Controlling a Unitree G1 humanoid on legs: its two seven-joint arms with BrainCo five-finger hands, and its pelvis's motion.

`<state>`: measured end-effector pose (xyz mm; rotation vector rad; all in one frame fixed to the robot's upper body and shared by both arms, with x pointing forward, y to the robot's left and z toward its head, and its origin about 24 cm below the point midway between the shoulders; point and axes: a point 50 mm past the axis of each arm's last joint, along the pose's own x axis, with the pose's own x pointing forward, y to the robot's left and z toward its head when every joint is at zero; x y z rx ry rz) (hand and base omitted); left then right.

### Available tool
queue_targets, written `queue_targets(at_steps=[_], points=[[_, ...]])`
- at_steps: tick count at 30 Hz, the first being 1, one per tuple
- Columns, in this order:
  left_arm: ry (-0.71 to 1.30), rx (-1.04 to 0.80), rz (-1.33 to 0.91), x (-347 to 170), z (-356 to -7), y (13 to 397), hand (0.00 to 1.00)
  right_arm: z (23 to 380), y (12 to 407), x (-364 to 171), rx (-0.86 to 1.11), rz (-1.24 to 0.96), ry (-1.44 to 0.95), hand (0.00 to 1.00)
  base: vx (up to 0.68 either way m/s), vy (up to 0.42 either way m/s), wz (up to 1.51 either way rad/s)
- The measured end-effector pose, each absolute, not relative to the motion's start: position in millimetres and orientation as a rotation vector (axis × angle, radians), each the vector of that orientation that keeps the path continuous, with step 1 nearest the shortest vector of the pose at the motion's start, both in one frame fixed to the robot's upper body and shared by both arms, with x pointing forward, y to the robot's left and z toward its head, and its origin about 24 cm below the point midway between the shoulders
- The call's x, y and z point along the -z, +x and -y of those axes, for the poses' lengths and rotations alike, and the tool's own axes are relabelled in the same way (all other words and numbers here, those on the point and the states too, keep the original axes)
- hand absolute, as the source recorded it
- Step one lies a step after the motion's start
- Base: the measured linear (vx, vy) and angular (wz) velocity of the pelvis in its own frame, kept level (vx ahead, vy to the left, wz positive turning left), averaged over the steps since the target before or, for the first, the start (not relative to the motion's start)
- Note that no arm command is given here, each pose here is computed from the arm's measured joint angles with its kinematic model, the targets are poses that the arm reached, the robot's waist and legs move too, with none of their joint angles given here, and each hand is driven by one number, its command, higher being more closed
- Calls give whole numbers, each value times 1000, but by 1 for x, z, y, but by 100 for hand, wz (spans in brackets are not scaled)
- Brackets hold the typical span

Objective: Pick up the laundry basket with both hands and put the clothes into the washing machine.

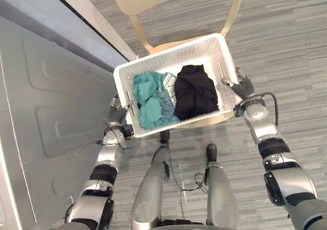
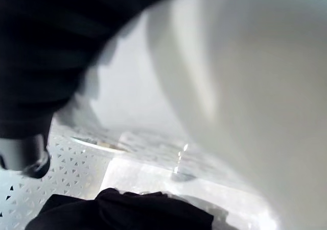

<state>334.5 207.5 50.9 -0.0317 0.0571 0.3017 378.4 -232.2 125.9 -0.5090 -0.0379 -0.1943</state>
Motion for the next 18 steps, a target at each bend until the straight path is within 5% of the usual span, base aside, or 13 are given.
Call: queue_targets(at_steps=[18], points=[[-42, -328, -25, -64, -218, 339, 0, 261, 368, -113, 308, -46, -461, 0, 9, -20, -6]])
